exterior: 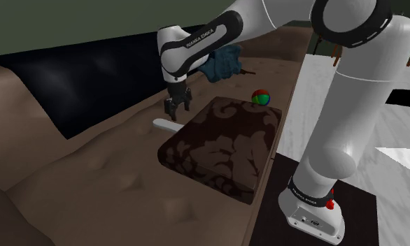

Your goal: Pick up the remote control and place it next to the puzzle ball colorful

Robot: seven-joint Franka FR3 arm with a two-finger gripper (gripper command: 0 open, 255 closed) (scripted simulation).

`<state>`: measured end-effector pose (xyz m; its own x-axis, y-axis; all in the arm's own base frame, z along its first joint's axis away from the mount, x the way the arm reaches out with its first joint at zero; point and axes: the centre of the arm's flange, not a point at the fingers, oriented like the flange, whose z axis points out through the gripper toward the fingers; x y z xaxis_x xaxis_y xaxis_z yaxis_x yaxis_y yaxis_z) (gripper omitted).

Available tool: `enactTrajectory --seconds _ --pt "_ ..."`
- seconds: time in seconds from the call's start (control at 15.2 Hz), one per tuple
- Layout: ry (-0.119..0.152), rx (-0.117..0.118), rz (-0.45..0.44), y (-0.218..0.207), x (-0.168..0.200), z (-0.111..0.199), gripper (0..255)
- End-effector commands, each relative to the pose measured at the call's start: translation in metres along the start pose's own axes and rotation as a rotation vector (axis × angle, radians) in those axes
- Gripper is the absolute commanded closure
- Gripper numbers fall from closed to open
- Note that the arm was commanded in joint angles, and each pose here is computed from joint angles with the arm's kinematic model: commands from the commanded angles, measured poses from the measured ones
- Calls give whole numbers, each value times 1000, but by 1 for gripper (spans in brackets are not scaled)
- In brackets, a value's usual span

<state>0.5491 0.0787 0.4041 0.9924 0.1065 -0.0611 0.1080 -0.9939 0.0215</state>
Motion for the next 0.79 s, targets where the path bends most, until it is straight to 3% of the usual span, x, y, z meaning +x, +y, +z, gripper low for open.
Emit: enactTrajectory --seconds 0.0,0.2,0.73 --pt "3 2 -4 -3 22 13 0" --pt "6 4 -10 -11 54 30 0" --pt "6 4 -10 -11 54 70 0"
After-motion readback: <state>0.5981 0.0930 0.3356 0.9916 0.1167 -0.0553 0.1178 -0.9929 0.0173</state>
